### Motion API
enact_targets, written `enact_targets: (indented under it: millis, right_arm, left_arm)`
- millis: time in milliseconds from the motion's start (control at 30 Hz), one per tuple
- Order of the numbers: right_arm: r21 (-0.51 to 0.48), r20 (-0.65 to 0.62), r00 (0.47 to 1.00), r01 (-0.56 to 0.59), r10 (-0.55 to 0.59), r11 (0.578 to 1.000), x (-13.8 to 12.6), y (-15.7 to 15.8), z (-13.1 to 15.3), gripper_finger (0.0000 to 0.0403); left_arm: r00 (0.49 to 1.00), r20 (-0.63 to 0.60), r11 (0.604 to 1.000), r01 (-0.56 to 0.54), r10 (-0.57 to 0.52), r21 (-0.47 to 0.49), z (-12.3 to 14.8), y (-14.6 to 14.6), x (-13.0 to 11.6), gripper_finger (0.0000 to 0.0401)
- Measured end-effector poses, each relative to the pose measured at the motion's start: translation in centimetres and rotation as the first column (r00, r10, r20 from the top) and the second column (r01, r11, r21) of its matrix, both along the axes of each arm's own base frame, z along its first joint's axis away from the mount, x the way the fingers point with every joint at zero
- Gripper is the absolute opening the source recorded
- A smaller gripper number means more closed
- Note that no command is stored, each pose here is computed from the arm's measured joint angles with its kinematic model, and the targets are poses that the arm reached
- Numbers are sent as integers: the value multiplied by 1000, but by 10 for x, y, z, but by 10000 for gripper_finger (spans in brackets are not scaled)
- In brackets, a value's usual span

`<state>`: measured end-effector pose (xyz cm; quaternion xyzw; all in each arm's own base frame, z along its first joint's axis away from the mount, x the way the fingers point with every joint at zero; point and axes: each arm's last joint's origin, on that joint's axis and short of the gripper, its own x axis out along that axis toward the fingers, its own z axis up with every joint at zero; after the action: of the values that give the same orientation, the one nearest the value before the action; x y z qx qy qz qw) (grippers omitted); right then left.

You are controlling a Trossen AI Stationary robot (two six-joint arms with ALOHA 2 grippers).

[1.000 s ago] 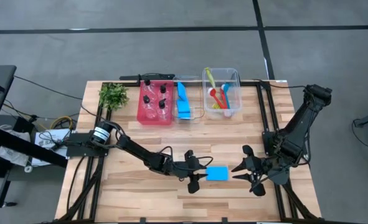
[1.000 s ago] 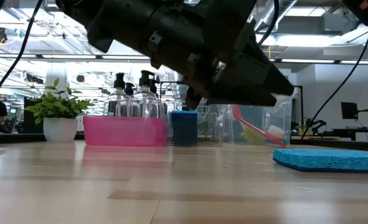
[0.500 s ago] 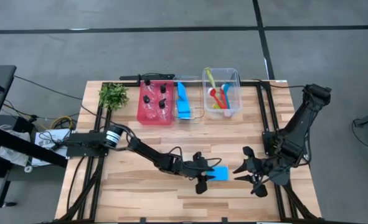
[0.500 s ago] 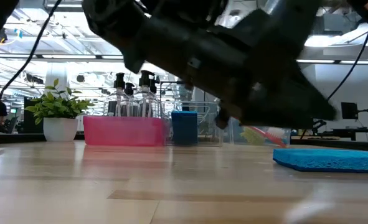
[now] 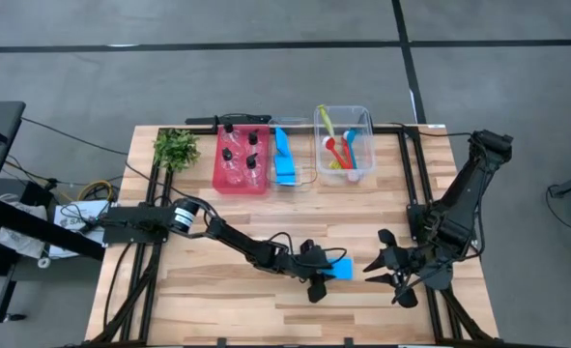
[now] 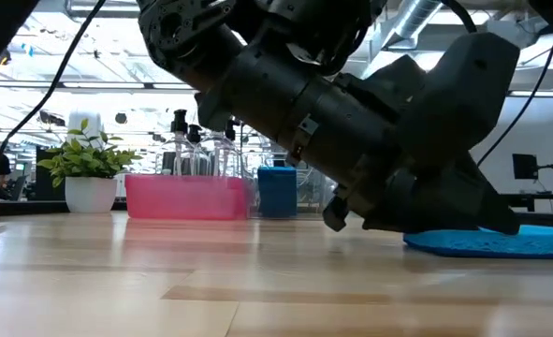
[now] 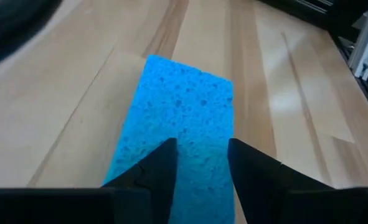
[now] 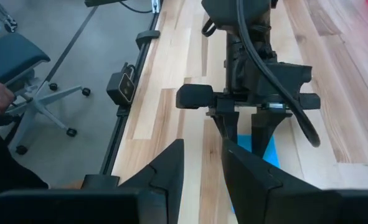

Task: Pick & Place Kitchen Sink Supplies
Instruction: Put the blue sponge into the transparent bin

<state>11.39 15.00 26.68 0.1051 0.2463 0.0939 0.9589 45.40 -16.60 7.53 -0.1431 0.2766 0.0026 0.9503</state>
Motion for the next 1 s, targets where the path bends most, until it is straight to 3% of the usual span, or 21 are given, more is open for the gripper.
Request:
enact_targets:
  millis: [167, 400, 700, 1000]
  right_arm:
    - [-1, -1, 1000, 0, 0, 1000, 0, 0, 0, 102]
    - [-3, -2, 1000, 1, -1, 1000, 0, 0, 0, 102]
    - [-19, -12, 1000, 1, -1, 1000, -1, -1, -2, 102]
    - [-20, -9, 1000, 6, -6, 1000, 0, -1, -2, 102]
  left_arm:
    - [997, -71, 1000, -20, 19, -15, -8, 0, -4, 113]
    - [992, -114, 996, -63, 56, -59, -10, 1, -6, 10]
    - [990, -90, 994, -109, 107, -20, 2, -7, -12, 3]
    - [993, -60, 991, -101, 106, 91, 27, -5, -16, 2]
